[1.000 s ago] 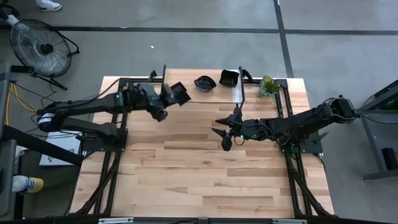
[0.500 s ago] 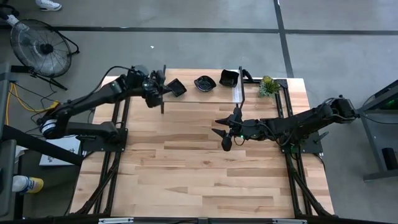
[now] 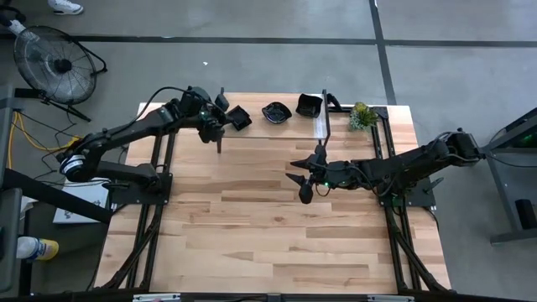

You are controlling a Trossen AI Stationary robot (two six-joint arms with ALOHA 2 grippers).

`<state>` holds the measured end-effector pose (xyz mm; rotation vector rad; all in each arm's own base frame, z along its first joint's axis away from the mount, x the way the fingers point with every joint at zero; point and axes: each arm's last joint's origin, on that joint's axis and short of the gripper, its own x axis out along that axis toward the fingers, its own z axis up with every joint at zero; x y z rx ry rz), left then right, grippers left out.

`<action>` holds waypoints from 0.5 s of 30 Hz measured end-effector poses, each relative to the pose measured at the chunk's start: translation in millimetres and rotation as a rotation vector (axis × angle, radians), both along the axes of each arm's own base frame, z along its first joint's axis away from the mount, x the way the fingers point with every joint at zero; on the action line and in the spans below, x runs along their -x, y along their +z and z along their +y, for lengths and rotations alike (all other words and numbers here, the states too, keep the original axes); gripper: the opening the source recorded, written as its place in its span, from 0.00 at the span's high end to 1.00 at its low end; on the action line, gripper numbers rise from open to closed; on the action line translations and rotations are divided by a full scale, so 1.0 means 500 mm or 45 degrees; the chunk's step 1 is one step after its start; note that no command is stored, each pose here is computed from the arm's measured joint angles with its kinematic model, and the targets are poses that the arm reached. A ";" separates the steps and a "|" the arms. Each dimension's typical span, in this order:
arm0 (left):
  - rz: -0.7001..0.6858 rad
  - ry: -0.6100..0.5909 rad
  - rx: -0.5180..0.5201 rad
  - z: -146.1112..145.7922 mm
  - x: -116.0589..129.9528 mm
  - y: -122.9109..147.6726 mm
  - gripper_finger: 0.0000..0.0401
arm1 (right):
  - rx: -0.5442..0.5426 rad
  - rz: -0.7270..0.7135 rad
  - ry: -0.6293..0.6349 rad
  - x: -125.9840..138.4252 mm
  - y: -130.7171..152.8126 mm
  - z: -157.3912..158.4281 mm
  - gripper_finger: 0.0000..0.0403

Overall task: Pick & Place Mini shaped plates
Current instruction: Stack the square plate on top of the other square plates on the shelf

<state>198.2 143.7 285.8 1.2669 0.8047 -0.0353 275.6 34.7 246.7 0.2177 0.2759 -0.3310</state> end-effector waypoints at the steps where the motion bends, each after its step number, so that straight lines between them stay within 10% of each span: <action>1: 0.001 0.000 0.001 0.000 0.000 0.000 1.00 | 0.001 0.001 0.000 0.000 0.000 0.000 0.51; 15: 0.002 -0.015 0.058 -0.003 0.001 -0.004 1.00 | 0.010 0.004 0.004 0.000 0.000 0.000 0.51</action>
